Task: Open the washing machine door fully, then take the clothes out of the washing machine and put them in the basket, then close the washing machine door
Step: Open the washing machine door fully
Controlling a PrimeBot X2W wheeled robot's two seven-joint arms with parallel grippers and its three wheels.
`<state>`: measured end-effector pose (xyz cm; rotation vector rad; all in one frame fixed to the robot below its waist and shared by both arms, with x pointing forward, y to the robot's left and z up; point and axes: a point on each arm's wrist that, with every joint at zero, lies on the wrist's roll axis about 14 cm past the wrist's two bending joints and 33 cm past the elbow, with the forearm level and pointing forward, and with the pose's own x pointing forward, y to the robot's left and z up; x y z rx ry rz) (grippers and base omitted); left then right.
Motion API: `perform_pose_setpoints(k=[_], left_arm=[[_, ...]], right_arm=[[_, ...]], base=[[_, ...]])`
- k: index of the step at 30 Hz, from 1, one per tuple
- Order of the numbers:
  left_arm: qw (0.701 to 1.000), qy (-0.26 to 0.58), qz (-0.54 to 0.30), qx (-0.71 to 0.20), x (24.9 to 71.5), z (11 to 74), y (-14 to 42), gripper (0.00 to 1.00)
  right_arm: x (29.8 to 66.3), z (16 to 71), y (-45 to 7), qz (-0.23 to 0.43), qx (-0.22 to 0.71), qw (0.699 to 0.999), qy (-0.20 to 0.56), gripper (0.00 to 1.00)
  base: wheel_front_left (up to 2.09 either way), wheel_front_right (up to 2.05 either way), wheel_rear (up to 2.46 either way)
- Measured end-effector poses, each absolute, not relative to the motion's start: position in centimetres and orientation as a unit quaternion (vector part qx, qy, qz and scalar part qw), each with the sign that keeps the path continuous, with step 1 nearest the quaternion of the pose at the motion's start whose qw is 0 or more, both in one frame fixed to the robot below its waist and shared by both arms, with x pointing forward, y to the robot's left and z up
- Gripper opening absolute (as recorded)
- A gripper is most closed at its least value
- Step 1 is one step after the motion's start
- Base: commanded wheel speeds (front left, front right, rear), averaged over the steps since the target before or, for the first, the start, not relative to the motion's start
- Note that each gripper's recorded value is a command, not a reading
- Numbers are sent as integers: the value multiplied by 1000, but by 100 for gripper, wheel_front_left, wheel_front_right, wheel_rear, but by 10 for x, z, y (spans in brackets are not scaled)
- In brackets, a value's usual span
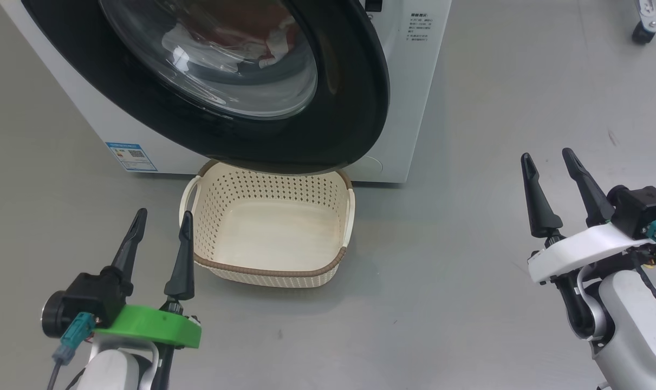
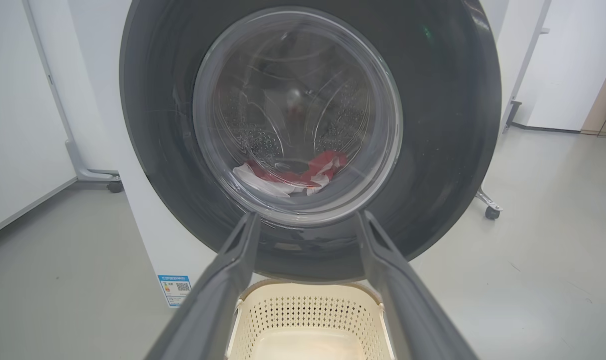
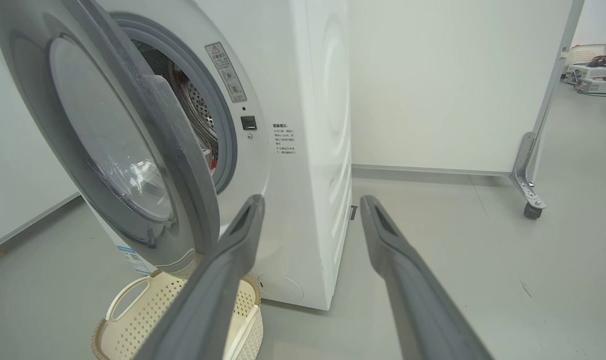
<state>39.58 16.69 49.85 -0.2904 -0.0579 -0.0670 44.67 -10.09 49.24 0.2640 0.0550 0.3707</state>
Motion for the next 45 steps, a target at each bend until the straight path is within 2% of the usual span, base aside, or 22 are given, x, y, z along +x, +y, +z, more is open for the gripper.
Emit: perform_pose_setpoints(k=[22,25,26,38,45], left_arm=[[989,-25,-25,-143,393,496,172,100],[989,-23,-24,-143,393,494,172,100],[989,-22,-25,-143,393,494,172,100],[990,-8,-22,-143,396,483,173,100],[990,4,-21,-143,397,474,172,100]], right_arm=[[452,499,-102,179,132,975,16,100],[453,499,-102,179,136,974,16,16],[455,499,-103,174,139,975,16,0],[475,496,-103,139,267,953,39,0],[503,511,-101,121,391,911,44,0]], base=[[0,0,0],[0,0,0],[0,0,0],[0,0,0],[0,0,0]])
